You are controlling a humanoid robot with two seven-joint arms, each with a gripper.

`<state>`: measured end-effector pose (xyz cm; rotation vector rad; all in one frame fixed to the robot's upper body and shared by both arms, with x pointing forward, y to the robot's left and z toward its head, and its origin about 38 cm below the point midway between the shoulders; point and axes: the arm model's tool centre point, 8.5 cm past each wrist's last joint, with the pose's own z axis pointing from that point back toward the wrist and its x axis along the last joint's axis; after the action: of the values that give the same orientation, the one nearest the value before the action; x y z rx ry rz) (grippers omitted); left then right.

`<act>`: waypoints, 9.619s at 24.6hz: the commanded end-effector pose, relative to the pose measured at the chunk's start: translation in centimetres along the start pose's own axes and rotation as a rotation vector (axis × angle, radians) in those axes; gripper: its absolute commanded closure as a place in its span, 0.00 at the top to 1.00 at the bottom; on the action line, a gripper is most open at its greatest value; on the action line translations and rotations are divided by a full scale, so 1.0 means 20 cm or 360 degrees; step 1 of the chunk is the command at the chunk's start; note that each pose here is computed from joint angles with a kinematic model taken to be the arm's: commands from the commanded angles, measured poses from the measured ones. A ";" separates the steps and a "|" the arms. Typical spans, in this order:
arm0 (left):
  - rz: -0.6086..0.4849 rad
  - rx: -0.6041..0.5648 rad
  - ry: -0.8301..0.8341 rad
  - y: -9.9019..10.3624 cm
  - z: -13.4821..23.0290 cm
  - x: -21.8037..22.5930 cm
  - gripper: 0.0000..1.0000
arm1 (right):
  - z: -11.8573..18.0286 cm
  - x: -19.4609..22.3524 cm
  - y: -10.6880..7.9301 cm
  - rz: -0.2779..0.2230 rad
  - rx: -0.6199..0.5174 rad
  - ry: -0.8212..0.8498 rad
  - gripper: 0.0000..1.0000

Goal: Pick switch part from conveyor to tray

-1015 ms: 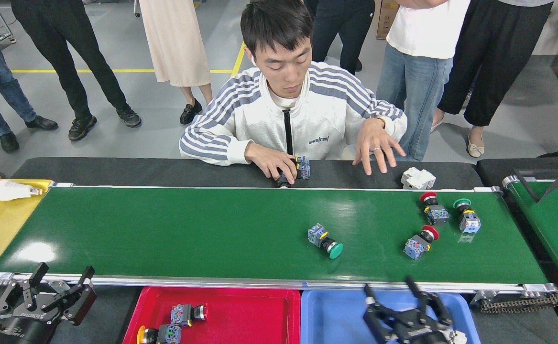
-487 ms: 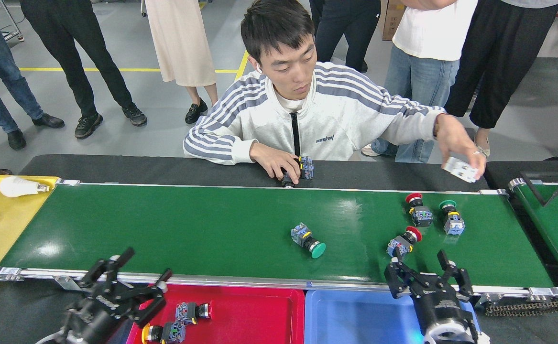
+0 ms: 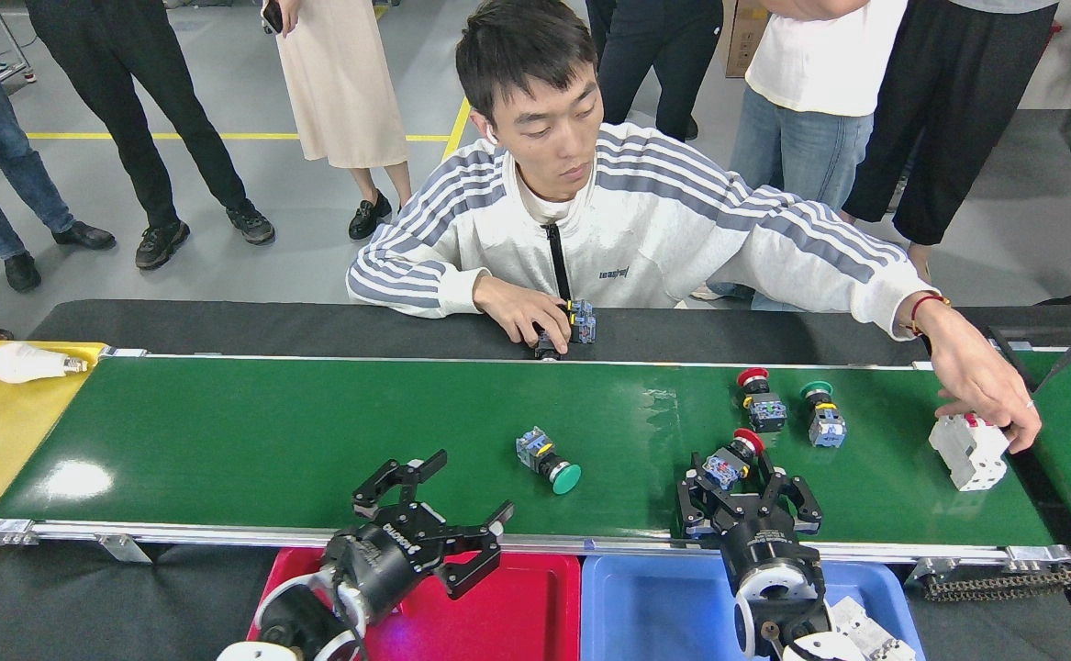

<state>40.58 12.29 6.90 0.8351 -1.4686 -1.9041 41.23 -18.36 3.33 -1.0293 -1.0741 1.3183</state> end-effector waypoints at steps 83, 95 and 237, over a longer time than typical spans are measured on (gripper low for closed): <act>0.0206 -0.0147 0.0735 -0.02 -0.09 -0.39 1.00 | 0.53 -0.05 -0.01 -0.0221 -0.0183 -0.0085 1.00; 0.0233 -0.0188 0.0814 -0.03 -0.17 -0.47 1.00 | 0.46 -0.19 0.02 -0.0135 -0.0093 0.0023 0.99; 0.0165 -0.0119 0.0839 -0.25 0.41 -0.74 1.00 | 0.71 -0.81 0.05 0.0046 -0.0410 0.0142 0.98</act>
<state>42.34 29.01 4.81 1.0749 -1.1015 -1.5086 27.19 -34.63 4.30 -1.2628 -1.1830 1.1602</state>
